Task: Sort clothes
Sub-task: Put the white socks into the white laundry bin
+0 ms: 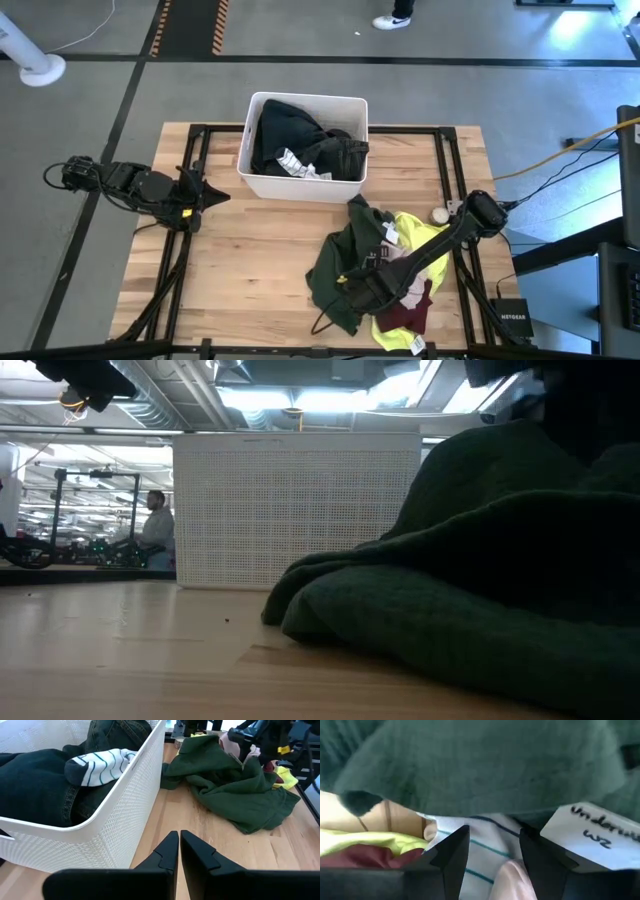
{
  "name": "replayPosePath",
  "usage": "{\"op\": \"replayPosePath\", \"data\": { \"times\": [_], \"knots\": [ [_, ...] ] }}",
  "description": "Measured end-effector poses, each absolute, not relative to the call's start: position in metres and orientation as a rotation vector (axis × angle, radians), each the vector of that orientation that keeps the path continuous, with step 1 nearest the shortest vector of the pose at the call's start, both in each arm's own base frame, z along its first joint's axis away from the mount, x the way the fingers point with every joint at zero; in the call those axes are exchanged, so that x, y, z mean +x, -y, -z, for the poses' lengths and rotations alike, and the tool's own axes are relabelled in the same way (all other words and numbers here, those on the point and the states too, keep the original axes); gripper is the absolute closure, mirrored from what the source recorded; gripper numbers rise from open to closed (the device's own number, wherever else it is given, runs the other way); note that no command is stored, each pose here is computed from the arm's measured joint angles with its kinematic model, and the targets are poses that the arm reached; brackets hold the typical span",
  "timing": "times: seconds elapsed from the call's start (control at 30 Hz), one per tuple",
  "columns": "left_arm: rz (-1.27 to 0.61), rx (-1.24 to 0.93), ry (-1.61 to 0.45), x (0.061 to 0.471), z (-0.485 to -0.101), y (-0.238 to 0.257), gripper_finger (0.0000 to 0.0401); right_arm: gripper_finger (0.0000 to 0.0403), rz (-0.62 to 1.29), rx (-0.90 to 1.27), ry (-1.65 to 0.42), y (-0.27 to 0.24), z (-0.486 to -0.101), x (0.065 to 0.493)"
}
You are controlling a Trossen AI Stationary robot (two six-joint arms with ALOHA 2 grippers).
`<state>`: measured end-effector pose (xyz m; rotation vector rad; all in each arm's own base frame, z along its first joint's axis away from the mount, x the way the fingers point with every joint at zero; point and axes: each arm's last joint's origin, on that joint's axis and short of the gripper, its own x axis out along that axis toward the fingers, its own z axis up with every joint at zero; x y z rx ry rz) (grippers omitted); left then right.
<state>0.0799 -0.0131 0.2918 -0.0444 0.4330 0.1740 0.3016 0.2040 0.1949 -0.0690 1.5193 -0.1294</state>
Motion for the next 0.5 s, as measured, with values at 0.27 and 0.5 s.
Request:
{"op": "replayPosePath", "data": {
  "times": [0.27, 0.5],
  "knots": [
    [-0.175, -0.044, -0.433, 0.0799, -0.2917, 0.013, 0.0388, 0.0264, 0.116, -0.063, -1.567, -0.2034, -0.189, 0.2968],
    [-0.174, -0.044, -0.434, 0.0799, -0.2917, 0.0131, 0.0388, 0.039, 0.088, -0.05, -1.598, -0.2041, -0.1912, 0.2959]
  ]
}}
